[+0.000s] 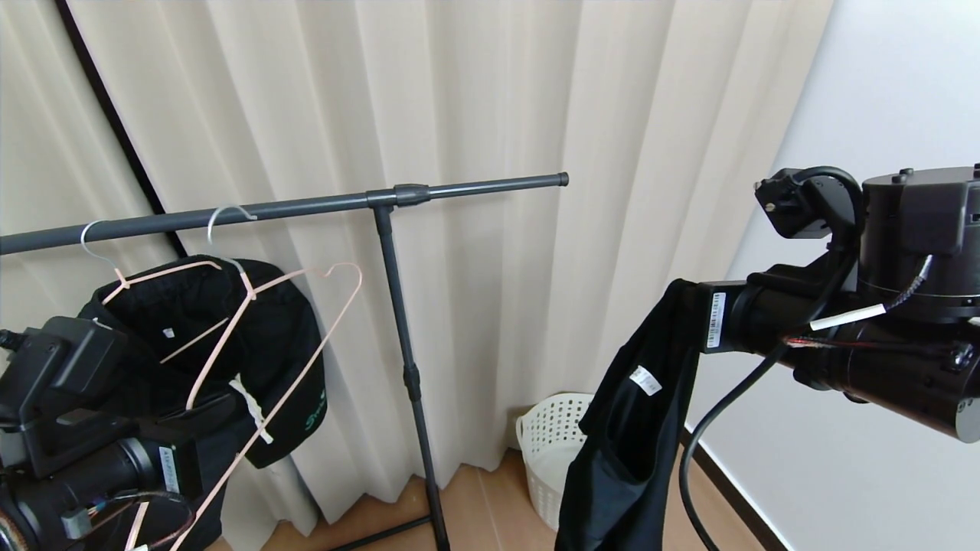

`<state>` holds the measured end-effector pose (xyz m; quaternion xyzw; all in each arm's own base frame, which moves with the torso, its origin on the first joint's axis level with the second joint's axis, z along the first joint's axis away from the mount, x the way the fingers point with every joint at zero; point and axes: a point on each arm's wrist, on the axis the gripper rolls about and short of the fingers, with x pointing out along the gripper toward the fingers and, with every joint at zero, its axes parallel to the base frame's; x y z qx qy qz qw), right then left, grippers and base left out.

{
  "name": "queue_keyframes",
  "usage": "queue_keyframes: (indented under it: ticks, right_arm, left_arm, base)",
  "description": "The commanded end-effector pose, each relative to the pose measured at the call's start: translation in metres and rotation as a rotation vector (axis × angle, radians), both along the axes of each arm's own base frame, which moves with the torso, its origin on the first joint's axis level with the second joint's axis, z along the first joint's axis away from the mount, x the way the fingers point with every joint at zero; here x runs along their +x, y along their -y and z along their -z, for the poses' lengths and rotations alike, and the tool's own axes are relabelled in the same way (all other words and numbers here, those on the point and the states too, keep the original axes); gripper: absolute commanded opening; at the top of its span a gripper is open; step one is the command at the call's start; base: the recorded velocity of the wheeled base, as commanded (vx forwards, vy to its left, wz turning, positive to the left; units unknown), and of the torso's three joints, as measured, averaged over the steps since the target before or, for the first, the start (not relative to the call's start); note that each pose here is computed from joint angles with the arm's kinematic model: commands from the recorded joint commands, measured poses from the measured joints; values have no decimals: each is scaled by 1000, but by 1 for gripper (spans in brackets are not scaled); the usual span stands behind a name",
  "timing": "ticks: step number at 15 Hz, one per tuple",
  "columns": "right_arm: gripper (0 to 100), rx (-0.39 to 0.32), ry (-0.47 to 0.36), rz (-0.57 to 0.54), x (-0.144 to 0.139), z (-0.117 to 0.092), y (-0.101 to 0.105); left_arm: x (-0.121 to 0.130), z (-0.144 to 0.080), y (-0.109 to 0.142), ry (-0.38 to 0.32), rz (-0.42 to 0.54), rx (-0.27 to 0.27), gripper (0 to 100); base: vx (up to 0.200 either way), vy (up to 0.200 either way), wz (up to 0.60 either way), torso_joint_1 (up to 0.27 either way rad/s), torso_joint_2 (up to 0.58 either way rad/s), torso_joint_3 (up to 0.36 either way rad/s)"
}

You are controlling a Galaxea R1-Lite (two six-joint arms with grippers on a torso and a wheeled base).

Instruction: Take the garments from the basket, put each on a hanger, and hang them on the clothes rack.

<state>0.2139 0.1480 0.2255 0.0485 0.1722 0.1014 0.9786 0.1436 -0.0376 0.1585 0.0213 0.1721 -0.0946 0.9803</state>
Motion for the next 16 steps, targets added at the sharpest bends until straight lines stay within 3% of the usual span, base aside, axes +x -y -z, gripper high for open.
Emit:
queue_keyframes:
  ticks: [1,3,6,13,16]
  right_arm:
    - [0,-54,18,-20,-4,6,3]
    - [0,-136,26,-49,-8,14,6]
    - [0,-118,64,-49,-8,16,6]
    - [0,-122,60,-48,-9,18,7]
    - [0,-120,65,-48,-9,19,7]
  left_arm:
    - [-6,0,-2,13,1,-4,0]
    - [-8,1,-2,13,1,-4,0]
    - [-14,3,-1,17,16,-5,0]
    - [-25,8,-4,22,19,-6,0]
    - [-28,8,-2,28,46,-7,0]
  base:
    - [0,0,0,0,0,0]
    - [0,0,0,0,0,0]
    - [0,0,0,0,0,0]
    - [0,0,600,2,4,3]
    - [0,0,0,0,0,0]
